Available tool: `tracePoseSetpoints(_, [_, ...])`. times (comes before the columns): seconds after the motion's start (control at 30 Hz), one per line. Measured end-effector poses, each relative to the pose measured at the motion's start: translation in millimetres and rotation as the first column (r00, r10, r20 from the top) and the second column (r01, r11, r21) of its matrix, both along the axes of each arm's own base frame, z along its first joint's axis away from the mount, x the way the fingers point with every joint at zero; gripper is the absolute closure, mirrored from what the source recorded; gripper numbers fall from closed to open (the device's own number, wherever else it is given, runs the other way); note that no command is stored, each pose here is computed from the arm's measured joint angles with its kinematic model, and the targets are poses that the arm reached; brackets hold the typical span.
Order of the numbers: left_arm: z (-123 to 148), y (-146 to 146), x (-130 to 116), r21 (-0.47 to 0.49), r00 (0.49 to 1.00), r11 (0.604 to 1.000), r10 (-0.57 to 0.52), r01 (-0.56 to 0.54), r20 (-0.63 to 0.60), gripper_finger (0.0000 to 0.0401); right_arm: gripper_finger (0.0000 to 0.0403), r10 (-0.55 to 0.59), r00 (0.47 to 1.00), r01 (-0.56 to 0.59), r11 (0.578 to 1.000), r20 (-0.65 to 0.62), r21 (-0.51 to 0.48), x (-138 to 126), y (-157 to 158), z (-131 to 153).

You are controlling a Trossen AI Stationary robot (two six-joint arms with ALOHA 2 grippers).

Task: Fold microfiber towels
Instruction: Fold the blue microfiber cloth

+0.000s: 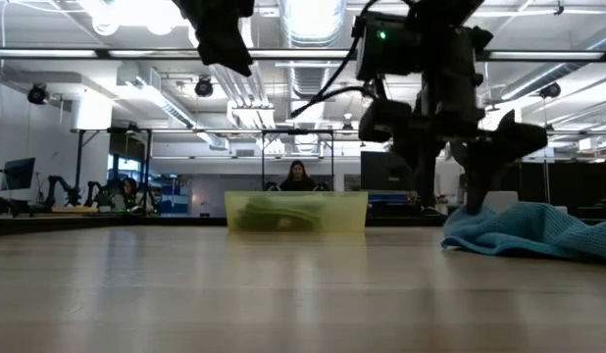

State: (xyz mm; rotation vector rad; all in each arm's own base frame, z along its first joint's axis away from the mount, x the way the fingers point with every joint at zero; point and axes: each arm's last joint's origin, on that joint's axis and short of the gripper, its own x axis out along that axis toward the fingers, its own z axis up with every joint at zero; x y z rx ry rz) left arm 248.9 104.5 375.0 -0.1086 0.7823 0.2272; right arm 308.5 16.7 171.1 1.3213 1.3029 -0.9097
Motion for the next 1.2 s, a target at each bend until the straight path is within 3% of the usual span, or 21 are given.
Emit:
tracePoseSetpoints(0.23, [-1.2, -2.7, -4.7, -0.077, 0.997, 0.994, 0.075, -0.074, 0.010, 0.0244, 0.0221, 0.120, 0.991, -0.118, 0.992, 0.060, -0.038, -3.0, -4.2, -14.0])
tracePoseSetpoints(0.53, [-0.3, -9.7, -6.4, -0.141, 0.993, 0.984, 0.115, -0.113, 0.006, 0.0244, 0.0380, 0.330, 0.919, -0.274, 0.928, 0.215, -0.251, 23.5, -8.7, 13.0])
tracePoseSetpoints(0.77, [4.3, -20.8, -11.8, -0.238, 0.982, 0.955, 0.188, -0.180, 0.014, 0.0244, 0.0393, 0.445, 0.869, -0.353, 0.864, 0.216, -0.359, 36.5, -11.6, 44.8])
tracePoseSetpoints(0.87, [8.3, -27.8, -14.4, -0.256, 0.981, 0.951, 0.189, -0.174, 0.034, 0.0244, 0.0390, 0.552, 0.824, -0.479, 0.798, 0.125, -0.366, 29.0, -14.7, 41.1])
tracePoseSetpoints(1.03, [9.6, -37.9, -16.9, -0.265, 0.984, 0.953, 0.169, -0.150, 0.050, 0.0244, 0.0385, 0.788, 0.610, -0.735, 0.602, 0.085, -0.311, 18.1, -16.3, 29.0])
tracePoseSetpoints(1.1, [9.7, -40.6, -16.6, -0.264, 0.986, 0.954, 0.159, -0.140, 0.051, 0.0244, 0.0384, 0.816, 0.567, -0.769, 0.572, 0.109, -0.284, 15.4, -18.2, 25.2])
tracePoseSetpoints(1.2, [9.1, -43.0, -15.4, -0.264, 0.988, 0.956, 0.149, -0.131, 0.049, 0.0244, 0.0383, 0.829, 0.545, -0.791, 0.558, 0.126, -0.251, 11.0, -23.6, 19.3])
